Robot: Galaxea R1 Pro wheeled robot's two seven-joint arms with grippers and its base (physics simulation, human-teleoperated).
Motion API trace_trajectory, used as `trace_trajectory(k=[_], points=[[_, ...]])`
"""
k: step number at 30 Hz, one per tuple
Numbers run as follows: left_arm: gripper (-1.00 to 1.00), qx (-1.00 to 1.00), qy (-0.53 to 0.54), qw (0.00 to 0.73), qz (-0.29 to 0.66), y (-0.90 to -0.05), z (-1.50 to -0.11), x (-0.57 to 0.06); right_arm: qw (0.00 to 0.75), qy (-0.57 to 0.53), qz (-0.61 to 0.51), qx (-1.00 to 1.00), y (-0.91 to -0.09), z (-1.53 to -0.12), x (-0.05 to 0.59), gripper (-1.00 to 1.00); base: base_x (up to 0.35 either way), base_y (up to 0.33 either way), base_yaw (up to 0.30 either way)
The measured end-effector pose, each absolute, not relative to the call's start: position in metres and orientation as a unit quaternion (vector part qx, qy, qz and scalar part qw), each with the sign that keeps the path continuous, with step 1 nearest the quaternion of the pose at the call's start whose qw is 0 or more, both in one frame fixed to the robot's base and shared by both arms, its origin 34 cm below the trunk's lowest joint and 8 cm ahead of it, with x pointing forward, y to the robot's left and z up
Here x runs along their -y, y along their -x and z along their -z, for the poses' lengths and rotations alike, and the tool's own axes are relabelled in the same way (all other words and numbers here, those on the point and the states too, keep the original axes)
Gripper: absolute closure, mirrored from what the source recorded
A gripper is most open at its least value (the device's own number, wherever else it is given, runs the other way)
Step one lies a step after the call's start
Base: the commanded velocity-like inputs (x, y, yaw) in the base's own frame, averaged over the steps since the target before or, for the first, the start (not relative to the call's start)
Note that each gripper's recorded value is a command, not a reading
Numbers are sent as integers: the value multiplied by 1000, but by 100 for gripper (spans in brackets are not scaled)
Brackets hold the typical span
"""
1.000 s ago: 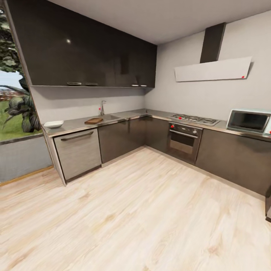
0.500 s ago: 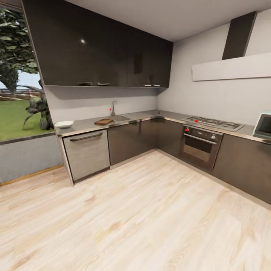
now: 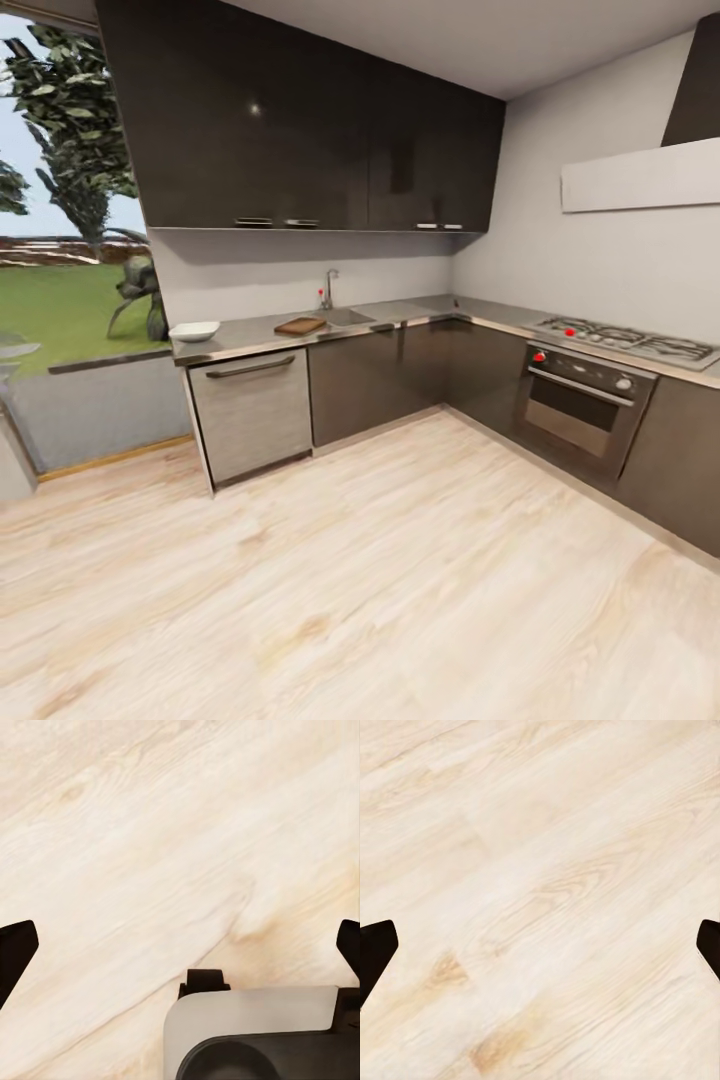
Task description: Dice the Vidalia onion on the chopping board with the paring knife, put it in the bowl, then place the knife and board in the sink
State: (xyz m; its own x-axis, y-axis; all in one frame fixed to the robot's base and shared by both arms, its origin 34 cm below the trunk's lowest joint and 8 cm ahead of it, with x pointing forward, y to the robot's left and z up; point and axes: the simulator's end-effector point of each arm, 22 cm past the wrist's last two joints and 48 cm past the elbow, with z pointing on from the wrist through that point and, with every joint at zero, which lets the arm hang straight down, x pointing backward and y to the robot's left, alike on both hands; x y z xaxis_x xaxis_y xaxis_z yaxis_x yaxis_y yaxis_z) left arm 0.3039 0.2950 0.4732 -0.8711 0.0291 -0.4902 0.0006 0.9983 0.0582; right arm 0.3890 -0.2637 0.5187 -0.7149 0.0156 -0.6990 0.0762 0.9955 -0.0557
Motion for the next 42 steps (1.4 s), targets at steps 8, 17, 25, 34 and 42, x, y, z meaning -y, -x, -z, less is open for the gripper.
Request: trace_trajectory(k=[8,17,25,34,42], points=[[-100,-967,-8,254,-28,-304,-473,-295,377,-25,40,-925,-389,-519,264,-100,286,-199,215],[-100,-967,-8,254,-28,-304,-473,-295,377,-25,40,-925,-389,-519,264,-100,283,-206,215],[-100,-967,-8,254,-28,-304,-473,-295,377,-25,40,-925,-389,-519,264,-100,283,-206,215],[-100,-967,-8,254,-28,-304,-473,-295,377,-25,40,-925,-389,-519,264,-100,283,-206,215],[-100,-967,-8,254,-28,-304,-473,-295,377,-25,40,-925,-389,-519,264,-100,283,-206,215]])
